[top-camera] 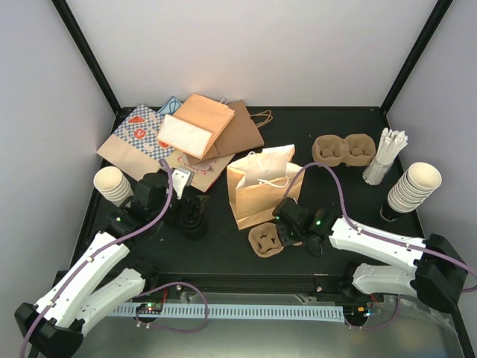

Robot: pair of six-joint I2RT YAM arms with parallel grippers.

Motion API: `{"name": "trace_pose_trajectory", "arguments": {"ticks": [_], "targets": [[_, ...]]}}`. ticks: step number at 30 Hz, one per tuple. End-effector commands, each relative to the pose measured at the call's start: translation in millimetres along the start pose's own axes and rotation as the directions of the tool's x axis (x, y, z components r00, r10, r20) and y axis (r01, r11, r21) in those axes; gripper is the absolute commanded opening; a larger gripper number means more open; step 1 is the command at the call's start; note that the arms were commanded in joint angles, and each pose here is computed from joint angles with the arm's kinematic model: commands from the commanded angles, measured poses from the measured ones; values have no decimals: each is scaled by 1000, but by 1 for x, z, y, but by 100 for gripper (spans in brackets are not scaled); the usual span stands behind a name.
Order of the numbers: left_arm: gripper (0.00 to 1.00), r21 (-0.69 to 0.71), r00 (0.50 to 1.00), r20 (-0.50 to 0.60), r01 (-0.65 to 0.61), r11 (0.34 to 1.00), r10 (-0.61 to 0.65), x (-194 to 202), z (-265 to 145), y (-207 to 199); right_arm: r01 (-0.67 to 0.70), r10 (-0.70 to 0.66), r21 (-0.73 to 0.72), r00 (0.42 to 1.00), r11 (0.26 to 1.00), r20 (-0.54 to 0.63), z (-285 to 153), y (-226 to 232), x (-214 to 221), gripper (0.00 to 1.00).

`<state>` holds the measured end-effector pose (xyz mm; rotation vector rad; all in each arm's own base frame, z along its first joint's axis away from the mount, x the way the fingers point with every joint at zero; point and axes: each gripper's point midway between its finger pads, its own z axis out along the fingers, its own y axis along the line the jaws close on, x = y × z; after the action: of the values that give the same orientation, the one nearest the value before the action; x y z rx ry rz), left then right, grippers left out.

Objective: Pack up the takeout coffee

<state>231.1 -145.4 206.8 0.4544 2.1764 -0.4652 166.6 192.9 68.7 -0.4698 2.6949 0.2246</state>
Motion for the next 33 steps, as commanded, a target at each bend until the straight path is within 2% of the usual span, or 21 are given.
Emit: {"name": "trace_pose_trajectory", "arguments": {"ticks": [1, 5, 8, 19, 23, 26, 33], "targets": [[99, -10, 1000, 0, -5, 1000, 5, 0, 0, 2, 6, -6, 12, 1000, 1000, 2, -6, -1, -1, 52], [99, -10, 1000, 1, -3, 1000, 3, -1, 0, 2, 17, -17, 20, 1000, 1000, -7, 1, 2, -4, 64], [99, -10, 1000, -2, -3, 1000, 3, 0, 0, 2, 24, -24, 11, 1000, 1000, -13, 9, 7, -6, 64], [99, -10, 1000, -1, -4, 1000, 4, 0, 0, 2, 38, -35, 54, 998, 998, -53, 38, 8, 1, 54], [99, -11, 1000, 0, -4, 1000, 4, 0, 0, 3, 41, -38, 57, 998, 998, -56, 38, 7, 2, 43], [99, -12, 1000, -3, -4, 1000, 4, 0, 1, 3, 36, -34, 50, 999, 998, -42, 33, 7, 1, 38], [99, -9, 1000, -4, -6, 1000, 6, 0, 1, 2, 31, -30, 38, 999, 999, -14, 13, 5, -3, 37]]}}
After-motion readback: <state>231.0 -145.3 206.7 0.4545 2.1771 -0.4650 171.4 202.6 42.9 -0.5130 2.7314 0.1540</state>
